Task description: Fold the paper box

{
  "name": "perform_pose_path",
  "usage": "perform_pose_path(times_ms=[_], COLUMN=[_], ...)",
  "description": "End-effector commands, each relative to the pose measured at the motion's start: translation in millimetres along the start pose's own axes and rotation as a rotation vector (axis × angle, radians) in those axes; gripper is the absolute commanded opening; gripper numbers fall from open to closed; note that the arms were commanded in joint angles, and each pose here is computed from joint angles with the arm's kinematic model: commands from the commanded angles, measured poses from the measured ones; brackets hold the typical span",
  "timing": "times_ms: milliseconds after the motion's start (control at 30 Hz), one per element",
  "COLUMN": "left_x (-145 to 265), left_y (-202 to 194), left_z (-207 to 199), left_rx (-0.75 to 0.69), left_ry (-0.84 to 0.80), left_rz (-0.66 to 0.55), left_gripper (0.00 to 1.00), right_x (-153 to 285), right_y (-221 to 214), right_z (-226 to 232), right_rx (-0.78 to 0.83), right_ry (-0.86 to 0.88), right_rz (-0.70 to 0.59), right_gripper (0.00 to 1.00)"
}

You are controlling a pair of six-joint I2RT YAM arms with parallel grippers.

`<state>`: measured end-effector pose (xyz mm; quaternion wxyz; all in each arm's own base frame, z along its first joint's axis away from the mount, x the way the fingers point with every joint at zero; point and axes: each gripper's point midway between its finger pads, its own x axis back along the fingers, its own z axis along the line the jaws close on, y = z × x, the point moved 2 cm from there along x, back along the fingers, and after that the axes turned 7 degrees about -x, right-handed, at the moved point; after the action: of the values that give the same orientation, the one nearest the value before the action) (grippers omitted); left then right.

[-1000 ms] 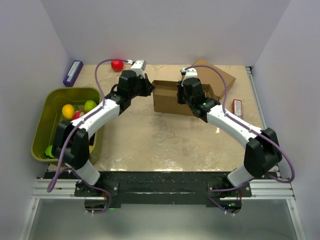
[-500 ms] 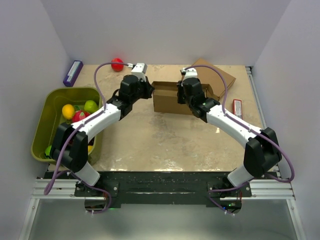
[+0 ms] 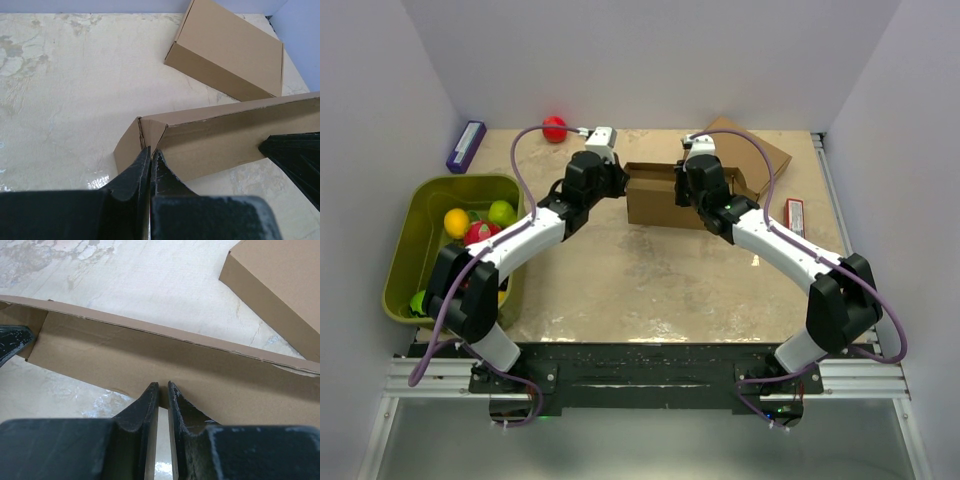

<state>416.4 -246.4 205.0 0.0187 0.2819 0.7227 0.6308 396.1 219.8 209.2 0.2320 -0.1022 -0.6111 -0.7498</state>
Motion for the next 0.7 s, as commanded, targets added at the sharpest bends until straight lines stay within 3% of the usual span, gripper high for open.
perform_pose_path(times_ms=[0,200,400,533,667], left_x=[9.7,7.2,4.5,4.4,6.9], left_y=[-74.0,-26.6,6.7,25.5,34.5], left_z=[14.3,1.8,-7.3,-8.8,-5.1], left_rx=[-0.063,-0.089,-0.127,-0.152,-0.182], left_ry=[0.048,0.015,-0.016,-0.011,0.01], left_rz=[0.301,0.229,0.175,0.143,0.133], left_gripper=[0.0,0.04,0.21,0.4,0.5], right_x=[-3.0,-2.4,-1.6,-0.3,1.7], right_y=[-53.6,-52.3,-50.4,-49.1,-49.1], right_z=[-19.1,-19.6,-18.8,-19.0,-20.2], right_rx=[0.053,0.055,0.054,0.056,0.056], right_ry=[-0.072,-0.076,-0.073,-0.073,-0.076], right_rz=[0.187,0.185,0.181,0.177,0.177], right_gripper=[0.17,0.17,0.17,0.17,0.17])
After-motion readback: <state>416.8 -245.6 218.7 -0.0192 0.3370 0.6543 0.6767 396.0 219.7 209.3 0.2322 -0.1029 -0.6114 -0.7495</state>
